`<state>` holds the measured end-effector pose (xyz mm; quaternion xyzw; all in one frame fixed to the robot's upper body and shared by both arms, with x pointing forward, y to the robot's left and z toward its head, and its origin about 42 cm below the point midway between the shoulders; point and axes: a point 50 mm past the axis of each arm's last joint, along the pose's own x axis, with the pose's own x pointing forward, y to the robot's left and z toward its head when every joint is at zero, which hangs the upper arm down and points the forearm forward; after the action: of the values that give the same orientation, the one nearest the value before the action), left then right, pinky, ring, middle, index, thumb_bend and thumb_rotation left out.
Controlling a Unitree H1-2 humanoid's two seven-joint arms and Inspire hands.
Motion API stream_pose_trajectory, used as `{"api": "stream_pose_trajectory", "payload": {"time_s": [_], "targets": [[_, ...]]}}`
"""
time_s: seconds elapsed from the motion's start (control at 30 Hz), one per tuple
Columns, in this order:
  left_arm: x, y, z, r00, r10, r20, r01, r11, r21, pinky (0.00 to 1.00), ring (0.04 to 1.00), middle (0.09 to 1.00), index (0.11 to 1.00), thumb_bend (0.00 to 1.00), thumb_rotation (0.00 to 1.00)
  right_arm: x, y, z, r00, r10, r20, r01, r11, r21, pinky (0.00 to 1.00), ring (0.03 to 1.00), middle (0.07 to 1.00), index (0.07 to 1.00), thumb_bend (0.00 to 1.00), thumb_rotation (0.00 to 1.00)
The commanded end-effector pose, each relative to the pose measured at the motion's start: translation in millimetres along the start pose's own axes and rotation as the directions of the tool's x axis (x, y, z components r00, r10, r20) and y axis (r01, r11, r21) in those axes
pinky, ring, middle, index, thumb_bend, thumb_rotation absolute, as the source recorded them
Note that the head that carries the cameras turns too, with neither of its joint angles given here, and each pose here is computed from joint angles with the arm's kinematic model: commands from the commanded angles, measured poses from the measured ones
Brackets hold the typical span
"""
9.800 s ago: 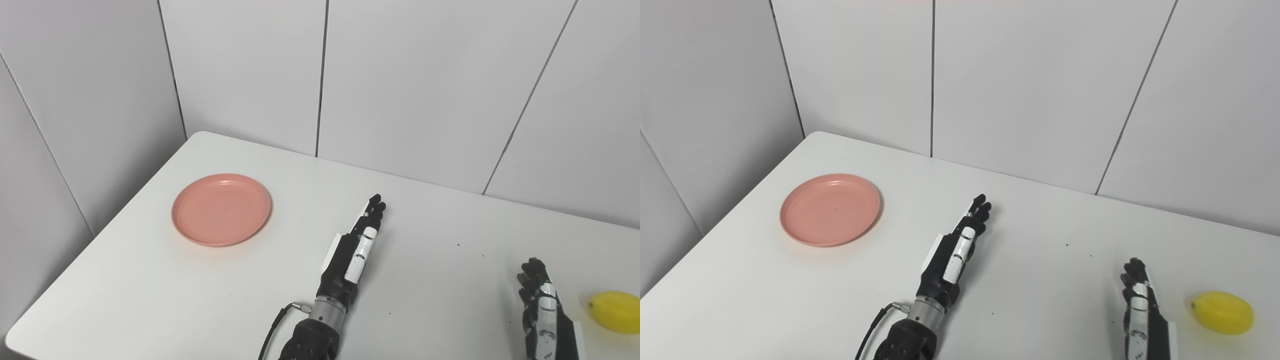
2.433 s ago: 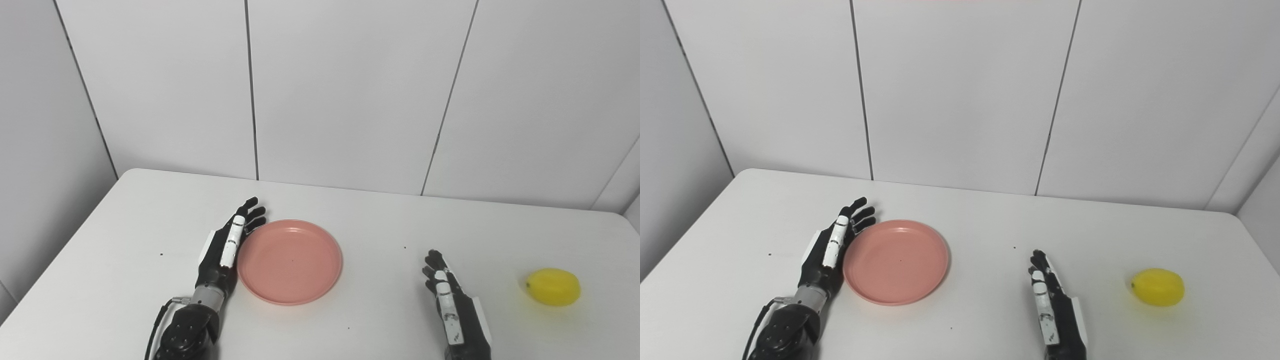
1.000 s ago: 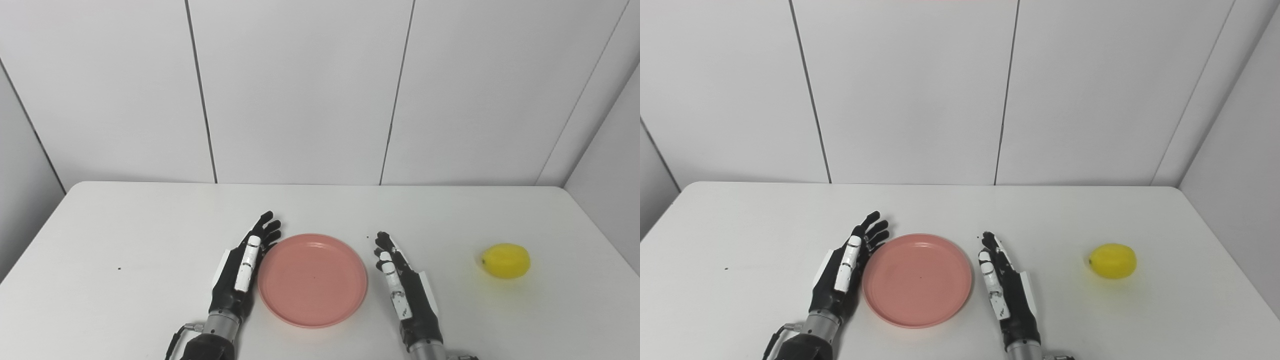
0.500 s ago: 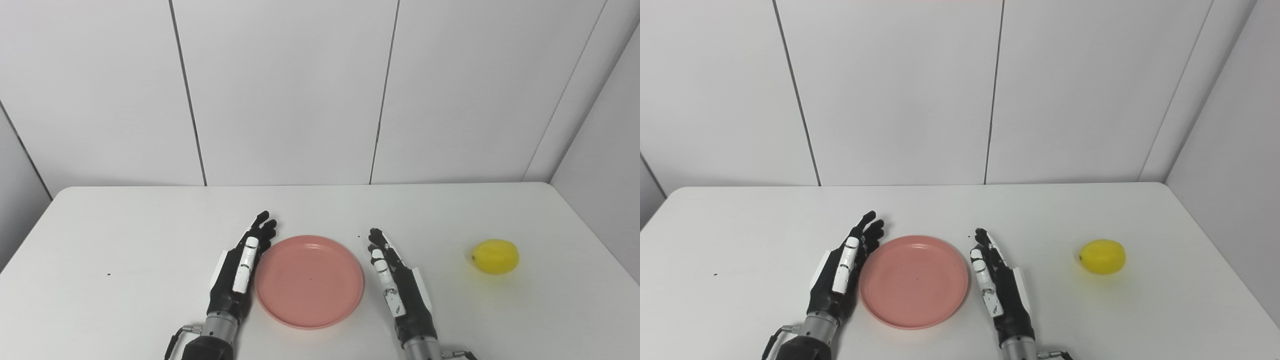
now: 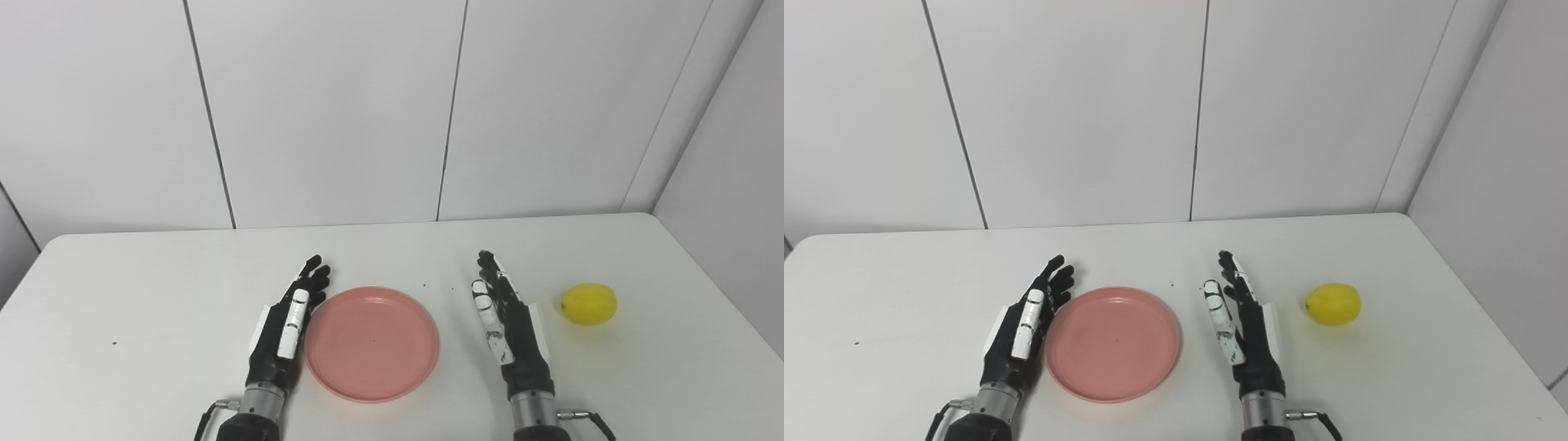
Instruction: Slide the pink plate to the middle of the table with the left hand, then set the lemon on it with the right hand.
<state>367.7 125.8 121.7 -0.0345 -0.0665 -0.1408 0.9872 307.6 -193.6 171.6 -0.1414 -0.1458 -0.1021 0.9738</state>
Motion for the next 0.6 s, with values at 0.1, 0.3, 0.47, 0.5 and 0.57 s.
{"api": "stream_pose_trajectory", "payload": {"time_s": [0.1, 0.3, 0.47, 0.5, 0.57], "targets": [[-19, 7, -26, 0.997, -0.001, -0.081, -0.001, 1.0, -0.021, 0.93, 0.916, 0.907, 0.898, 0.58, 1.0, 20, -17, 27, 0.989, -0.121, 0.09, 0.135, 0.976, -0.172, 0.89, 0.918, 0.925, 0.921, 0.66, 0.64], [-19, 16, -30, 0.995, -0.01, -0.098, 0.008, 1.0, -0.027, 0.93, 0.911, 0.903, 0.898, 0.62, 1.0, 26, -30, 26, 0.973, -0.204, 0.106, 0.228, 0.917, -0.327, 0.81, 0.894, 0.907, 0.903, 0.76, 0.41], [-20, 17, -31, 0.995, -0.01, -0.1, 0.008, 1.0, -0.029, 0.93, 0.908, 0.9, 0.896, 0.63, 1.0, 31, -36, 21, 0.969, -0.227, 0.099, 0.248, 0.893, -0.375, 0.8, 0.878, 0.9, 0.898, 0.79, 0.31], [-20, 17, -32, 0.995, -0.009, -0.1, 0.006, 1.0, -0.028, 0.92, 0.906, 0.895, 0.89, 0.63, 1.0, 32, -37, 20, 0.967, -0.234, 0.1, 0.255, 0.883, -0.395, 0.78, 0.868, 0.894, 0.891, 0.8, 0.29], [-20, 18, -32, 0.995, -0.007, -0.1, 0.004, 1.0, -0.026, 0.92, 0.904, 0.892, 0.885, 0.63, 1.0, 35, -38, 19, 0.964, -0.247, 0.098, 0.265, 0.86, -0.435, 0.77, 0.857, 0.889, 0.888, 0.82, 0.28]]}}
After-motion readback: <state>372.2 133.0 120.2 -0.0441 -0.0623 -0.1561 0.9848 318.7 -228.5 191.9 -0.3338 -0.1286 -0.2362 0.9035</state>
